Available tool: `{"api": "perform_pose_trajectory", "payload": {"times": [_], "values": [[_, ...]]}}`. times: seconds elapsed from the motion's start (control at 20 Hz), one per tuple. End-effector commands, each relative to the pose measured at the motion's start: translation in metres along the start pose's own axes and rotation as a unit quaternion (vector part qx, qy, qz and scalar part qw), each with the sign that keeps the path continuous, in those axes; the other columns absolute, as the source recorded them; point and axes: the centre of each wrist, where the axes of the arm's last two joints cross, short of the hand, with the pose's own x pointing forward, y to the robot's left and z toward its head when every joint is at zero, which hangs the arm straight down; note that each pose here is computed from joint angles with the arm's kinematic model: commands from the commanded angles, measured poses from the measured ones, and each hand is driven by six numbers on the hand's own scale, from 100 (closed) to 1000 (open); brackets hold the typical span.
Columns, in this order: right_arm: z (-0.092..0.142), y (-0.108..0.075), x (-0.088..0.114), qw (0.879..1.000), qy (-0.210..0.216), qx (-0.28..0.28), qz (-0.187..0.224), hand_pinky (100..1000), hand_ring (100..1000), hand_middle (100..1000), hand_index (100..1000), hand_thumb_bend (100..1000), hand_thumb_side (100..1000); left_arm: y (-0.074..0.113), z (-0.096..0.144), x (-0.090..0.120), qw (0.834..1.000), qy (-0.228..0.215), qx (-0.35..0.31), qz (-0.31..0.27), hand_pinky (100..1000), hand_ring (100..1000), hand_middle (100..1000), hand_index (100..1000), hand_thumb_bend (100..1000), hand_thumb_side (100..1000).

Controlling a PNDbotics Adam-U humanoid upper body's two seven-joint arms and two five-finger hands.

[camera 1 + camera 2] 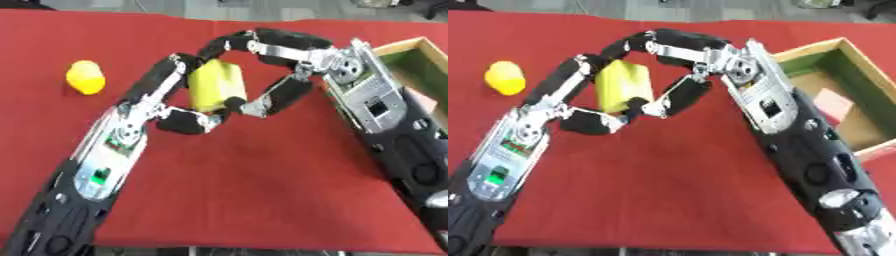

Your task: Pick up the objects with one hand, pass them to the other hand, and then place them into the box on the other side of the table.

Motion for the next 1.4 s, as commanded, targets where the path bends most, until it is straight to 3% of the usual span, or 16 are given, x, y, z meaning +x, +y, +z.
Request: {"api": "perform_pose_trajectory", "payload": {"times": [0.05,0.9,1.1,1.4], "values": [[0.003,-0.003,-0.002,1.000,0.011,0.002,0.013,1000,1000,753,983,254,146,0.013,-0.001,0.012,0.999,-0.025,0.028,0.005,634,521,467,528,100,216],[0.004,0.002,-0.006,1.000,0.015,0.016,0.023,1000,1000,759,967,248,161,0.015,0.000,0.018,0.999,-0.034,0.036,0.019,631,514,461,532,100,224],[0.003,0.004,-0.007,0.999,0.015,0.022,0.021,1000,1000,728,936,222,135,0.014,0.000,0.019,0.998,-0.040,0.033,0.019,632,514,461,532,100,226],[0.003,0.005,-0.009,0.999,0.016,0.027,0.011,993,1000,609,830,128,100,0.015,-0.001,0.022,0.998,-0.050,0.032,0.021,632,513,461,536,100,226]]}}
